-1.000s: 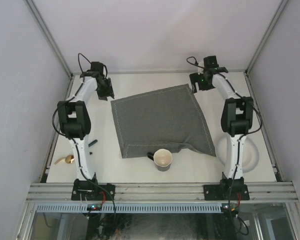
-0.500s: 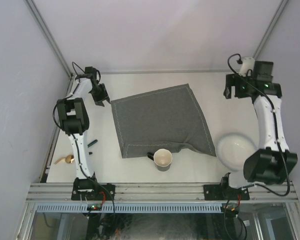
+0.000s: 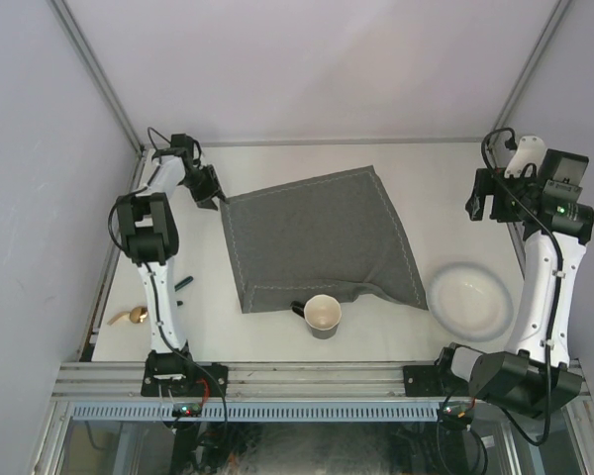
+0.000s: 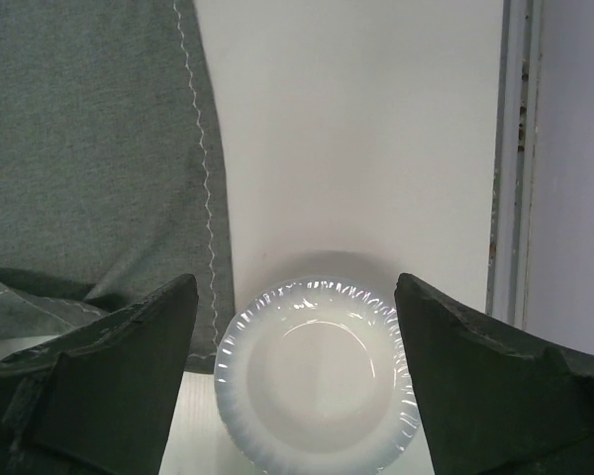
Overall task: Set the dinner table for one person
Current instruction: Flatten out the napkin at the center of the board.
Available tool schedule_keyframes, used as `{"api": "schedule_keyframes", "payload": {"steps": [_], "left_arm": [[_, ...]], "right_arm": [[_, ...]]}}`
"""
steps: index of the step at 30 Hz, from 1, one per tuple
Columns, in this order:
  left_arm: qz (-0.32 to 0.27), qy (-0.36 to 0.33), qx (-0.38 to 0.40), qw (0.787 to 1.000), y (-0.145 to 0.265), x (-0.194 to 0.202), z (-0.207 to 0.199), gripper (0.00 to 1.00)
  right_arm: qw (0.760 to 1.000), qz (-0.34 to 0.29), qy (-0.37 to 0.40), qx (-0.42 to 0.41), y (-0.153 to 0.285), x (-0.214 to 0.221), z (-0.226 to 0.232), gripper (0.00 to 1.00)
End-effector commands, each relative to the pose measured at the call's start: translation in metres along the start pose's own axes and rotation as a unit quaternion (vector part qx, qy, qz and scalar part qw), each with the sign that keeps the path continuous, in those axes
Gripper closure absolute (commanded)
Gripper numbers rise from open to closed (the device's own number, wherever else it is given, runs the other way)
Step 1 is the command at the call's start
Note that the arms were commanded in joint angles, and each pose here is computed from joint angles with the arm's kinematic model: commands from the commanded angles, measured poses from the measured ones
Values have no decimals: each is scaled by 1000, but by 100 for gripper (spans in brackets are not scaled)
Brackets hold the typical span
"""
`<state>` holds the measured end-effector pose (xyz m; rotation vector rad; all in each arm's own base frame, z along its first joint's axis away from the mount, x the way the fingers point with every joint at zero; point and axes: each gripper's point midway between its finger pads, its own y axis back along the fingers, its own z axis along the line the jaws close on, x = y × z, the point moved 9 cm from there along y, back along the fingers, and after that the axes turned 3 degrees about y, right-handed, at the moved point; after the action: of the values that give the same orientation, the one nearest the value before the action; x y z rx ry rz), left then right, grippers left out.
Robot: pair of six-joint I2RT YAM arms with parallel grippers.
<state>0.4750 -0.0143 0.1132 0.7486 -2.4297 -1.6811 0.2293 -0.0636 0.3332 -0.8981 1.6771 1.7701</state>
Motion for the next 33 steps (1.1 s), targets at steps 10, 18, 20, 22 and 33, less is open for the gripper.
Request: {"api": "schedule_keyframes", "payload": {"steps": [10, 18, 20, 22, 33], "left_arm": [[-21, -4, 38, 999, -4, -15, -10, 89], [-41, -12, 52, 998, -2, -27, -17, 100], [-59, -19, 56, 996, 3, -35, -21, 100], [-78, -26, 62, 995, 7, -44, -27, 100], [-156, -58, 100, 981, 5, -83, -51, 100]], "right_arm": [[1000, -10, -2, 7, 22, 9, 3, 19], [1000, -8, -7, 10, 22, 12, 1, 19], [1000, -6, -9, 9, 21, 13, 1, 19], [1000, -5, -12, 9, 20, 14, 1, 19], [1000, -2, -18, 10, 18, 16, 0, 19]]}}
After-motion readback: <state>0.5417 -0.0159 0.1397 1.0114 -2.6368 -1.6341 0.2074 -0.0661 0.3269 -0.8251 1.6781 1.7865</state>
